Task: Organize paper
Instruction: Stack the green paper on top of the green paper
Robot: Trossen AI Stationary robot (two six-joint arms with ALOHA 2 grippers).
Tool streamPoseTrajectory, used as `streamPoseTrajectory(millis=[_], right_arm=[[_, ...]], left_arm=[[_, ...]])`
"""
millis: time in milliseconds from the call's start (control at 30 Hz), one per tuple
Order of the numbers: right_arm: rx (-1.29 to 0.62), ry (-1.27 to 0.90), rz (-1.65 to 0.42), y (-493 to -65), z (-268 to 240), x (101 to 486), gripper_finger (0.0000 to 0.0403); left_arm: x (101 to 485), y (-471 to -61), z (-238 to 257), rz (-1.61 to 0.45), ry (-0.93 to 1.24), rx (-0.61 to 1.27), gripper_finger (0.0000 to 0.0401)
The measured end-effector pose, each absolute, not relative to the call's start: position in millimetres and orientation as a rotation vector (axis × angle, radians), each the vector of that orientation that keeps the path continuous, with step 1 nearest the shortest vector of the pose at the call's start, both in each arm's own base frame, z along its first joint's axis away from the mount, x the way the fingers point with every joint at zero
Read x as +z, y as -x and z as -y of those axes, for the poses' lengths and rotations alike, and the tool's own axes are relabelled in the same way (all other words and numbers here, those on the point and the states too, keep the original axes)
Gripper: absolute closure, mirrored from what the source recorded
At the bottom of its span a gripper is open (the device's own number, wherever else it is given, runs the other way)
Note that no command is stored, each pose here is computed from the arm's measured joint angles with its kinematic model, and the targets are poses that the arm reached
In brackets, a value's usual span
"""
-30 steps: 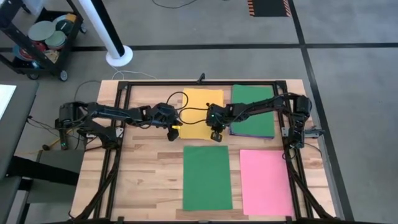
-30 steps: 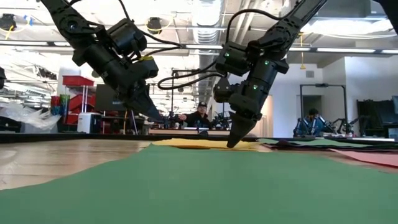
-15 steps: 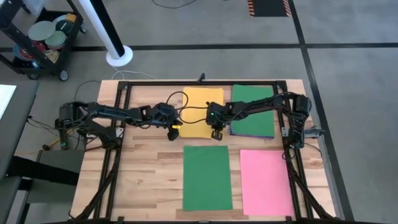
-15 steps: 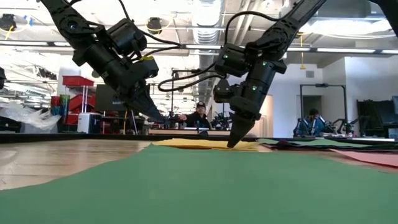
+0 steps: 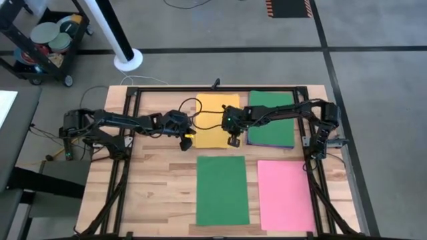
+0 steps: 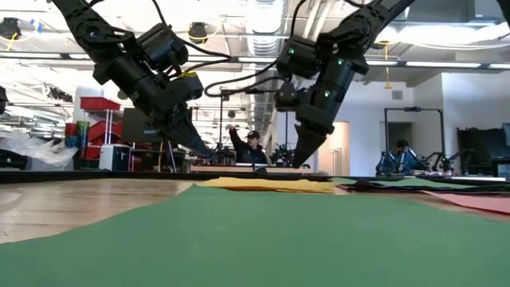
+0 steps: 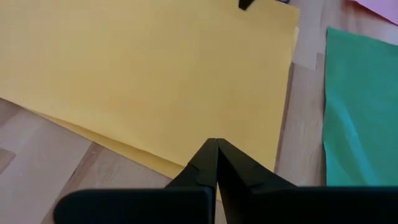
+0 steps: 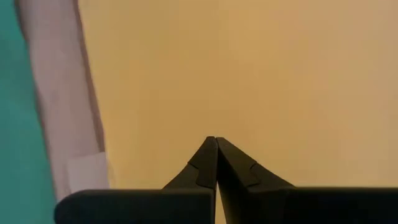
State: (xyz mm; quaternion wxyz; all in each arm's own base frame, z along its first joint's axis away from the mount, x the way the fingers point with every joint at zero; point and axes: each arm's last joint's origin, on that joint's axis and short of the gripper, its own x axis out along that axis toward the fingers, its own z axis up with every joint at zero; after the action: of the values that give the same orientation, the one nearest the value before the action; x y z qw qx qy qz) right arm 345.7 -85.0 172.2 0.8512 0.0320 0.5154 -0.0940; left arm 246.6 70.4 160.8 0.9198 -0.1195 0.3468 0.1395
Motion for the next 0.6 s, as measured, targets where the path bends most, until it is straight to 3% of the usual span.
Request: streamPoseTrajectory(millis=[300, 600], right_arm=[[-0.332, 0.04, -1.155, -315, 33, 210, 0.0403], [-0.494, 0.031, -1.135, -271, -2, 186, 0.0403]], left_arm=[[160, -246, -70, -0.722, 0.244, 0.285, 0.0401], [161, -247, -70, -0.711, 0.248, 0.284, 0.0401]])
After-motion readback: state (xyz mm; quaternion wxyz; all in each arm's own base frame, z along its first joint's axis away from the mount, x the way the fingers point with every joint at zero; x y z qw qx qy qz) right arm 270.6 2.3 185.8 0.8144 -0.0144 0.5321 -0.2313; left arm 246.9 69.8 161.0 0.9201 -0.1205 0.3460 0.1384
